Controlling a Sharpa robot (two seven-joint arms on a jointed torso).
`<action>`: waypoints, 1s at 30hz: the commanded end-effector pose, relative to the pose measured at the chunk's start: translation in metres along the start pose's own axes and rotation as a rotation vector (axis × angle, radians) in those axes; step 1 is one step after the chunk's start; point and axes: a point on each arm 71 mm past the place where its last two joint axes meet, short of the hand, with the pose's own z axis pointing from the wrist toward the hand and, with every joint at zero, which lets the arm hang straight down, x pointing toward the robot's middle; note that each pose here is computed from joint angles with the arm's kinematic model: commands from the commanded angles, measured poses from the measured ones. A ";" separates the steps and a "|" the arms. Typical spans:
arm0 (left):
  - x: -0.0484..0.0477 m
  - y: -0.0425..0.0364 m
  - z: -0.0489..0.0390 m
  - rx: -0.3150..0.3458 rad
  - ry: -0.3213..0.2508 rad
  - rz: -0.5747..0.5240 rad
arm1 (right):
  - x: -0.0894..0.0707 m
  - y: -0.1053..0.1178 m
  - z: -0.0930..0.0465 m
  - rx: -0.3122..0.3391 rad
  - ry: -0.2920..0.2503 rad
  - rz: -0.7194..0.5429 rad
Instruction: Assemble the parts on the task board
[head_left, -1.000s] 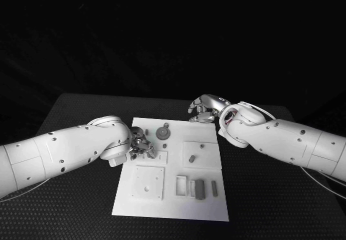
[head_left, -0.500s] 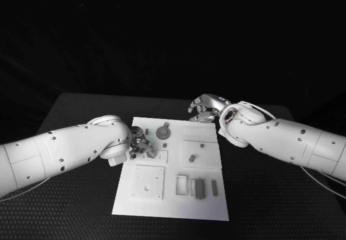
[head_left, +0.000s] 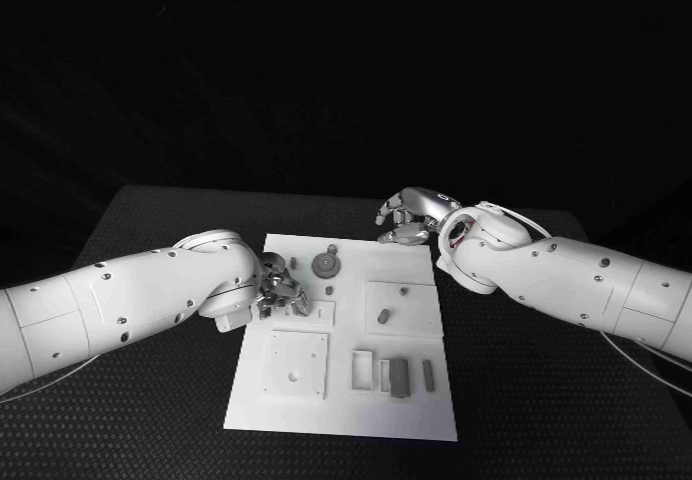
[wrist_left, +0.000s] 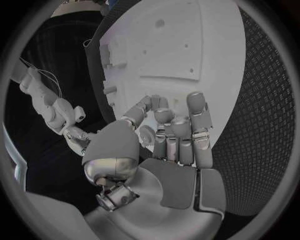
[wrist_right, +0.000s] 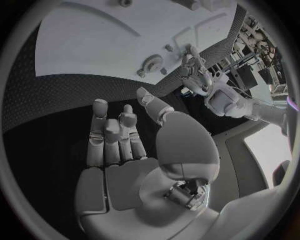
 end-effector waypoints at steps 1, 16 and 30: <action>0.0041 0.0042 0.0020 -0.028 0.010 0.036 | 0.001 0.001 0.000 -0.009 0.008 -0.004; 0.0043 0.0029 0.0021 -0.020 0.008 0.034 | 0.001 0.001 0.000 -0.008 0.009 -0.004; 0.0041 0.0018 0.0024 -0.014 0.003 0.028 | 0.001 0.001 0.000 -0.009 0.010 -0.004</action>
